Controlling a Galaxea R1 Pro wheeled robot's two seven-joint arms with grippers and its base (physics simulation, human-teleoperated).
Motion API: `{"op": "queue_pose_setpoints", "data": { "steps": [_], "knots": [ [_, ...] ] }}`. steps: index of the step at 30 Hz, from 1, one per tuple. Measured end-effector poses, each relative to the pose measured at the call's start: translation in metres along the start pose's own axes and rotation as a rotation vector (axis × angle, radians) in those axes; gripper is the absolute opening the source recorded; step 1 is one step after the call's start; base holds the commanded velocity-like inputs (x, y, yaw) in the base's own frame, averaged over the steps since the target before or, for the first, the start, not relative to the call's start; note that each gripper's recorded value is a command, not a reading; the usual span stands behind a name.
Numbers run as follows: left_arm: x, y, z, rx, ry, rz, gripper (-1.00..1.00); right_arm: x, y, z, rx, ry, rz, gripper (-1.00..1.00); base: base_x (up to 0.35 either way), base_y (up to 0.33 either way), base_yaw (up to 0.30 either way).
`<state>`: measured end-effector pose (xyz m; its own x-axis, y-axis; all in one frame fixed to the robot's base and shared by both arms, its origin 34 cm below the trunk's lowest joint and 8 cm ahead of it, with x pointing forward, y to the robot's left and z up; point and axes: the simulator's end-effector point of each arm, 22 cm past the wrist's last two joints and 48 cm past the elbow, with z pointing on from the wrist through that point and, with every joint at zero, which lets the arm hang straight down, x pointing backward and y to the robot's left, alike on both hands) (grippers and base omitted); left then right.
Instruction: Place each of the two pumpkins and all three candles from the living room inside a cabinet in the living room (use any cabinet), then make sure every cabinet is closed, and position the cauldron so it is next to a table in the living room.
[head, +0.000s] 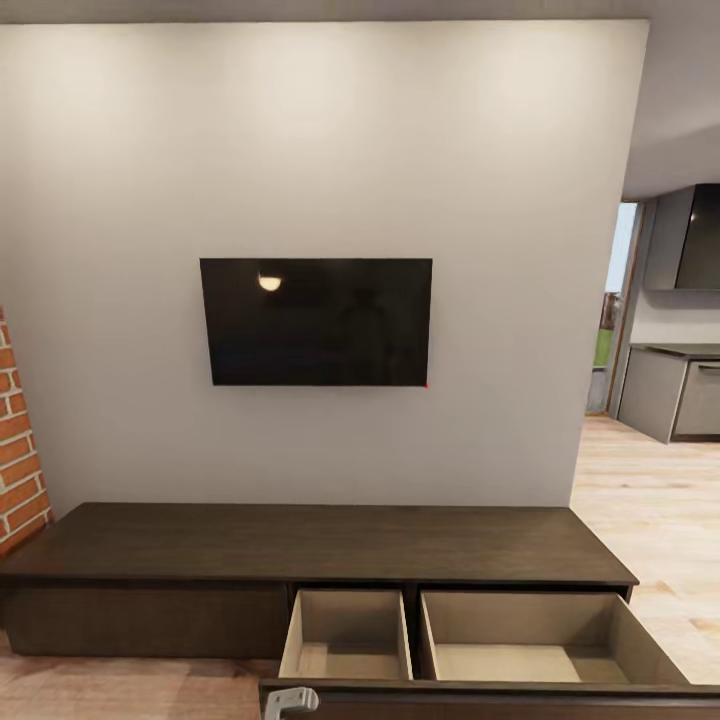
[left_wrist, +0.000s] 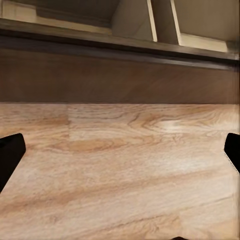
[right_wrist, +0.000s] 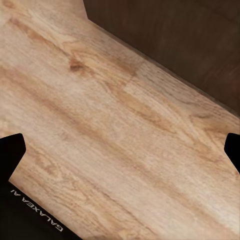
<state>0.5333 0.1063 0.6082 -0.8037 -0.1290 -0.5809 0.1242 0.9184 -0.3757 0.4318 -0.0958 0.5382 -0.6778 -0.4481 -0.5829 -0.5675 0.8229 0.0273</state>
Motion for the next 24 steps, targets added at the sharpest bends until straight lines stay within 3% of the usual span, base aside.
{"op": "queue_pose_setpoints", "data": {
  "steps": [9, 24],
  "knots": [
    [0.004, -0.034, 0.006, 0.041, 0.000, -0.015, 1.00, 0.007, -0.013, -0.002, 0.015, 0.010, -0.002, 1.00, 0.000, 0.000, 0.000],
    [0.004, -0.036, 0.007, 0.042, 0.000, -0.018, 1.00, 0.008, -0.015, -0.003, 0.018, 0.011, -0.002, 1.00, 0.000, 0.000, 0.000]
  ]
}}
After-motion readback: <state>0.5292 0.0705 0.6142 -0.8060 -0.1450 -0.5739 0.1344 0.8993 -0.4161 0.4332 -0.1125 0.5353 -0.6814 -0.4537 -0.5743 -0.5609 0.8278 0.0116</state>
